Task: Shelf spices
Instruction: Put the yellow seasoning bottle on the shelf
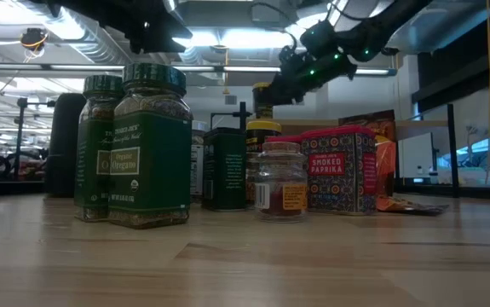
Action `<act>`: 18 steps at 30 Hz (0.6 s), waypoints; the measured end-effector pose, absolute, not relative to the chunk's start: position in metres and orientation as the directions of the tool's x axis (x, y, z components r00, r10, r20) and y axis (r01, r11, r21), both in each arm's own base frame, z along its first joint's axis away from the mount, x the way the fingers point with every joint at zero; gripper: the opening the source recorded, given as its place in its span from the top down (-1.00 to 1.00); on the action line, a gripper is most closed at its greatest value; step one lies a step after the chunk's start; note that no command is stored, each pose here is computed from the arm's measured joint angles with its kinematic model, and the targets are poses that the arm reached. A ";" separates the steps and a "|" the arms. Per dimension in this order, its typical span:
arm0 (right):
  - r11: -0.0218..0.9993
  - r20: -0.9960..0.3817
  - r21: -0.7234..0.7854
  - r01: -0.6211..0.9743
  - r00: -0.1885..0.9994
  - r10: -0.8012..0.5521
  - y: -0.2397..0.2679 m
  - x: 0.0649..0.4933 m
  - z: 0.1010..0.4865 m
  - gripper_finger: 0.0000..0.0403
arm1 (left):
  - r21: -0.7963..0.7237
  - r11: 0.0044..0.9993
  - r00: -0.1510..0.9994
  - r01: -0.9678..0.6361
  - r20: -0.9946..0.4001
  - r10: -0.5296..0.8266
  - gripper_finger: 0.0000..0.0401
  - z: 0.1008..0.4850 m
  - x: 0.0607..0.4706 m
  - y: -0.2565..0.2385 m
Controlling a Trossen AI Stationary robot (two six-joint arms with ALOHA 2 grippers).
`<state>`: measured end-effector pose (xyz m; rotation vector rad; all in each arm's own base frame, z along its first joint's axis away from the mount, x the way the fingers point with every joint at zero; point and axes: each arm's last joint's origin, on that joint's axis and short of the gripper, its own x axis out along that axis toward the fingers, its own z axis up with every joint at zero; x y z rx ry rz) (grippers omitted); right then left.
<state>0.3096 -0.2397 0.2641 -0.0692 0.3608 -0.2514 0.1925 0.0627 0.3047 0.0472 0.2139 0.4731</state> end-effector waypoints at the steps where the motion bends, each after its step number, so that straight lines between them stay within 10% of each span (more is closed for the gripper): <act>1: 0.969 -0.339 -0.109 0.223 0.908 -0.248 -0.240 0.312 0.261 -0.67 | 0.095 0.889 0.868 -0.447 -0.193 0.457 -0.45 0.305 0.193 0.063; 18: 0.947 -0.269 -0.145 0.287 0.910 -0.316 -0.243 0.321 0.260 -0.12 | 0.110 0.889 0.869 -0.444 -0.192 0.457 -0.45 0.305 0.193 0.063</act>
